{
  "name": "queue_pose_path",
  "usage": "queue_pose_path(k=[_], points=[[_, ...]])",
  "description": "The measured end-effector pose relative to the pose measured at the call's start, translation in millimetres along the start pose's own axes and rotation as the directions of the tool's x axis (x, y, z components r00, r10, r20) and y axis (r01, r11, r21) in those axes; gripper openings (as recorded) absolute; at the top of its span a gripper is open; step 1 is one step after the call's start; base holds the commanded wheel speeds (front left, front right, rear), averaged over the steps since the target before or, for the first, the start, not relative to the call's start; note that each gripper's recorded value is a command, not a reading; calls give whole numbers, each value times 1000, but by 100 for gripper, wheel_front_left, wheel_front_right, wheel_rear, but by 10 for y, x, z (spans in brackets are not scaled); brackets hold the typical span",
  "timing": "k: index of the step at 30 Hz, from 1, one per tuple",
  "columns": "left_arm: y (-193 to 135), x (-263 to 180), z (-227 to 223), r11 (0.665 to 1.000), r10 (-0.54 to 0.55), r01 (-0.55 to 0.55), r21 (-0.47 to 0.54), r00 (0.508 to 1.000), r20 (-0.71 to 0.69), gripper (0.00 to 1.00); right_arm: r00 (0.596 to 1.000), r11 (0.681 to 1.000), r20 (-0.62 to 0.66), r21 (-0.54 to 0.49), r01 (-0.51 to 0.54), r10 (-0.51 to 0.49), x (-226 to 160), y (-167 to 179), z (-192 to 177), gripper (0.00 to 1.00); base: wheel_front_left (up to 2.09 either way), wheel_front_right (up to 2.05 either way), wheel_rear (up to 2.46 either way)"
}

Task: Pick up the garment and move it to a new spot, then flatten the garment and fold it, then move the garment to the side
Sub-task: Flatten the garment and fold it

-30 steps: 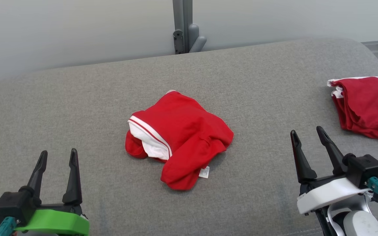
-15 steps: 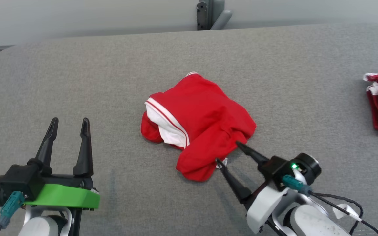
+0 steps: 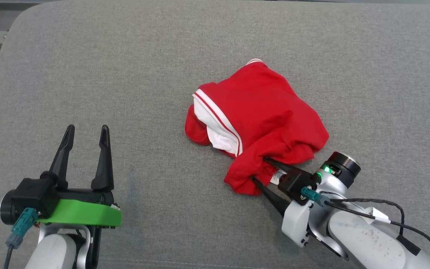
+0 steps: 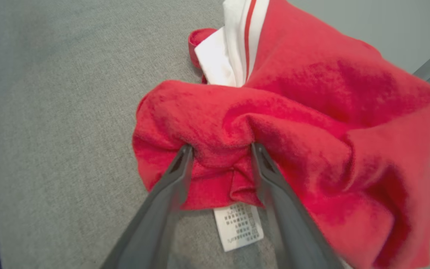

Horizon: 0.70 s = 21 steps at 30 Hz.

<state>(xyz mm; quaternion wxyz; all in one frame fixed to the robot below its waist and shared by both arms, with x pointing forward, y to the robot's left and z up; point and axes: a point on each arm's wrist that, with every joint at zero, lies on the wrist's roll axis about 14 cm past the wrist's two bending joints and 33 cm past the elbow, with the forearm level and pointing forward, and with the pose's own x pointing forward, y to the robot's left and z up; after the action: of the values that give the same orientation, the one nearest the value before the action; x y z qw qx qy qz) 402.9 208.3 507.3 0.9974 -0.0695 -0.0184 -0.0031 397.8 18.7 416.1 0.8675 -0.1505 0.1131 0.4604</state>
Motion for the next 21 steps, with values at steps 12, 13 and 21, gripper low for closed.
queue_pose_path(k=[12,13,21], points=[[-33,84,3,1000,-14,14,5,1000,12,100,945,1000,326,-17,8,-2,27,-68,1023,0,0,0,0],[-44,96,14,1000,-16,16,6,1000,15,100,931,1000,366,-23,16,-6,1,-88,1162,0,0,0,0],[-182,189,39,998,-61,61,6,998,21,100,794,964,549,176,197,-263,-418,-734,1691,0,0,0,0]])
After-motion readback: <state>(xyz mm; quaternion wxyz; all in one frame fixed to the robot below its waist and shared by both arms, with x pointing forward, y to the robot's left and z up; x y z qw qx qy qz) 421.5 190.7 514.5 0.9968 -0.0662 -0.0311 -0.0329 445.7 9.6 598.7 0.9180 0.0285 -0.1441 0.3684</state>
